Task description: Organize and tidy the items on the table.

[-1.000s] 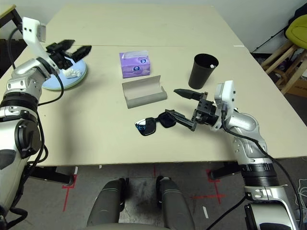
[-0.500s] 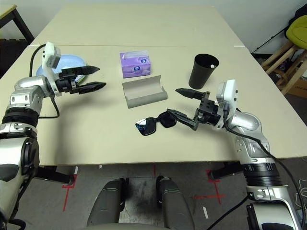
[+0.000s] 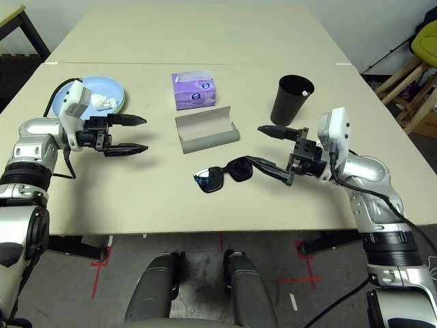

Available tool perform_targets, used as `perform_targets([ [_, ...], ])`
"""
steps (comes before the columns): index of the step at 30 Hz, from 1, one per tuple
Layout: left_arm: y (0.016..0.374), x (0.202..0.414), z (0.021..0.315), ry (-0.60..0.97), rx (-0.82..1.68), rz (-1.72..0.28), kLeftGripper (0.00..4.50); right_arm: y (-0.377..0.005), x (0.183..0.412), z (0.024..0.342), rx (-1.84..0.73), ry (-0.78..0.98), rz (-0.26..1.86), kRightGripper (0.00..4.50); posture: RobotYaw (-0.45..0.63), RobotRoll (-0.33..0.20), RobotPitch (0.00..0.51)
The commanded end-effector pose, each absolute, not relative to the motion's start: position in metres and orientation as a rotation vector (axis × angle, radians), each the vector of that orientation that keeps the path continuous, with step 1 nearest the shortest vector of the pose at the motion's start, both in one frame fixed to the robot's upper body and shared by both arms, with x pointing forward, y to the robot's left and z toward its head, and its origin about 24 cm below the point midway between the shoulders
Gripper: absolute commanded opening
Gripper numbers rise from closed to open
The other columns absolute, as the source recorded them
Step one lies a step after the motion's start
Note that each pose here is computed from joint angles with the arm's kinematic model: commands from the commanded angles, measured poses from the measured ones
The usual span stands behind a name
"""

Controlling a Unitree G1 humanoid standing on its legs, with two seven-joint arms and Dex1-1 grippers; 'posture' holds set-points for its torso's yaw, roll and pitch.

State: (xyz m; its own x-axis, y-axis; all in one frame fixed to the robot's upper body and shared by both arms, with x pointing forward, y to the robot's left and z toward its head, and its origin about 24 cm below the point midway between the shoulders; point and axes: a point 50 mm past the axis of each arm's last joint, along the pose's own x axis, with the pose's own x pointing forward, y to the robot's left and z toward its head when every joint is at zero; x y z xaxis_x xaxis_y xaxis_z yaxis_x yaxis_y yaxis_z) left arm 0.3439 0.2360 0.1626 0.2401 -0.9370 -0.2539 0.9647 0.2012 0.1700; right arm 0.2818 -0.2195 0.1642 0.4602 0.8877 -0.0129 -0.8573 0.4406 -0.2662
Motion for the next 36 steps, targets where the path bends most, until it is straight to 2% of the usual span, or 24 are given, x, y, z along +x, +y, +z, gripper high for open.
perform_targets([
  [1, 0.227, 0.341, 0.161, 0.079, 0.334, -1.384, 4.47, -0.216, 0.283, 0.176, -0.281, -0.149, 1.111, 4.5, 0.11, 0.0, 0.213],
  [9, 0.22, 0.334, 0.159, 0.051, 0.323, -1.413, 4.47, -0.192, 0.281, 0.18, -0.365, -0.106, 1.185, 4.5, 0.13, 0.0, 0.221],
  [20, 0.212, 0.32, 0.154, 0.043, 0.297, -1.427, 4.47, -0.179, 0.276, 0.194, -0.583, 0.092, 1.133, 4.5, 0.14, 0.0, 0.276],
  [24, 0.208, 0.317, 0.151, 0.038, 0.288, -1.424, 4.47, -0.174, 0.273, 0.199, -0.71, 0.141, 1.121, 4.5, 0.15, 0.0, 0.278],
  [36, 0.2, 0.314, 0.149, 0.009, 0.281, -1.407, 4.47, -0.158, 0.275, 0.221, -0.957, 0.225, 1.266, 4.5, 0.2, 0.0, 0.271],
])
